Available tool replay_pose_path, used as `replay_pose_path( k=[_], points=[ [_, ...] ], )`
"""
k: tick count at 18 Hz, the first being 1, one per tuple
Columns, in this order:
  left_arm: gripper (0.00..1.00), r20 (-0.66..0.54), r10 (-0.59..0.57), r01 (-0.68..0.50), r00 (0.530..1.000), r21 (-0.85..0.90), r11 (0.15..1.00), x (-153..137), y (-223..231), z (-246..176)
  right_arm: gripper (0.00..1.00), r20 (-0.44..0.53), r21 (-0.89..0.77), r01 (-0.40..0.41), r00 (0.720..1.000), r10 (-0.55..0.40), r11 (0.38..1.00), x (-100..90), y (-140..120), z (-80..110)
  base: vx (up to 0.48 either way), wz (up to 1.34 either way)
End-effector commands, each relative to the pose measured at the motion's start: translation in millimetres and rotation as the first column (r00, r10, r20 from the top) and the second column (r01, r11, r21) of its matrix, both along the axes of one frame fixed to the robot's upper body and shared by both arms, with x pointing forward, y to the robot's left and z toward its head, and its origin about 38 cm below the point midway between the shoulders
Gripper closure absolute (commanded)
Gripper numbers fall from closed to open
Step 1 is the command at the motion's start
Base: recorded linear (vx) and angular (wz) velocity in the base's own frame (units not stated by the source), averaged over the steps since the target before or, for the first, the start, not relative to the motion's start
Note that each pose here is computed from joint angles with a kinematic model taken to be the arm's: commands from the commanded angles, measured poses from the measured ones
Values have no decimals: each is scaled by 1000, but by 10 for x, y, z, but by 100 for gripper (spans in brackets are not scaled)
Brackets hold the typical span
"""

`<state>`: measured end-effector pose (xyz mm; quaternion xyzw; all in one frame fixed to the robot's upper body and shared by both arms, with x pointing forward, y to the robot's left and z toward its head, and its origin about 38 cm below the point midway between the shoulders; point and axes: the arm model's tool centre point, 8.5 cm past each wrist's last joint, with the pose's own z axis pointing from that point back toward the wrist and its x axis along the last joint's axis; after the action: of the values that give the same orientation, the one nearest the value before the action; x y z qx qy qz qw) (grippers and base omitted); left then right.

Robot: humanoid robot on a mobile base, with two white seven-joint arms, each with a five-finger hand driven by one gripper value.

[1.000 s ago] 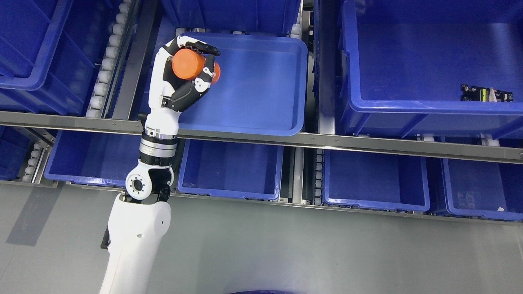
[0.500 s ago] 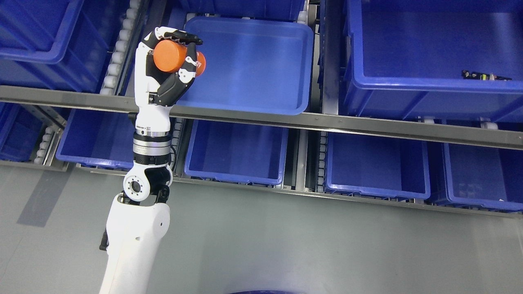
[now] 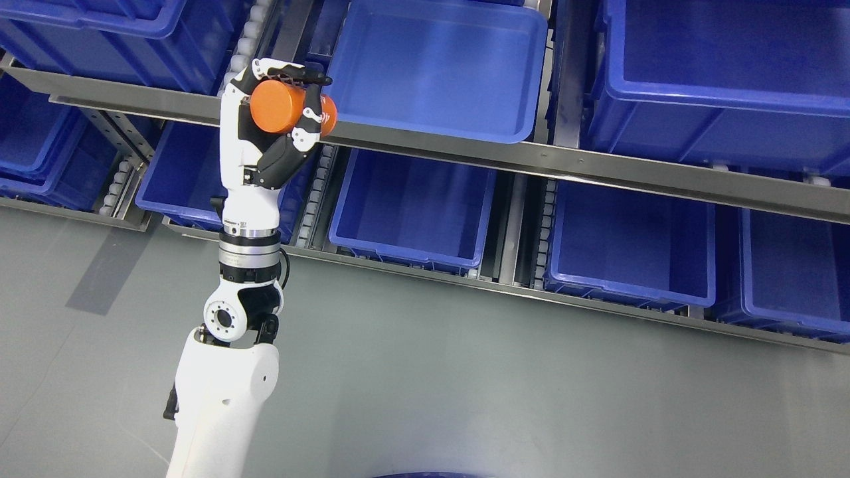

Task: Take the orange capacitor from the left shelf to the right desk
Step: 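Hold the capacitor in the left hand while the robot turns toward the steel table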

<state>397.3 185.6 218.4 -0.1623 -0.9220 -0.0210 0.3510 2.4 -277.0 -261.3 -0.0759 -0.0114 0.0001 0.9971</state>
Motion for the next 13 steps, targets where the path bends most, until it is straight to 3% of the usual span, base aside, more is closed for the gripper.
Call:
replay_pose_path(
  k=[1, 13],
  points=[
    [99, 2, -45, 45, 999, 27, 999, -68, -123, -23, 0, -5, -17, 5, 1000, -5, 1000, -89, -113, 9, -108, 83],
    [99, -5, -108, 108, 994, 41, 993, -117, -344, -61, 0, -5, -17, 5, 1000, -5, 1000, -89, -113, 9, -64, -292]
  ],
)
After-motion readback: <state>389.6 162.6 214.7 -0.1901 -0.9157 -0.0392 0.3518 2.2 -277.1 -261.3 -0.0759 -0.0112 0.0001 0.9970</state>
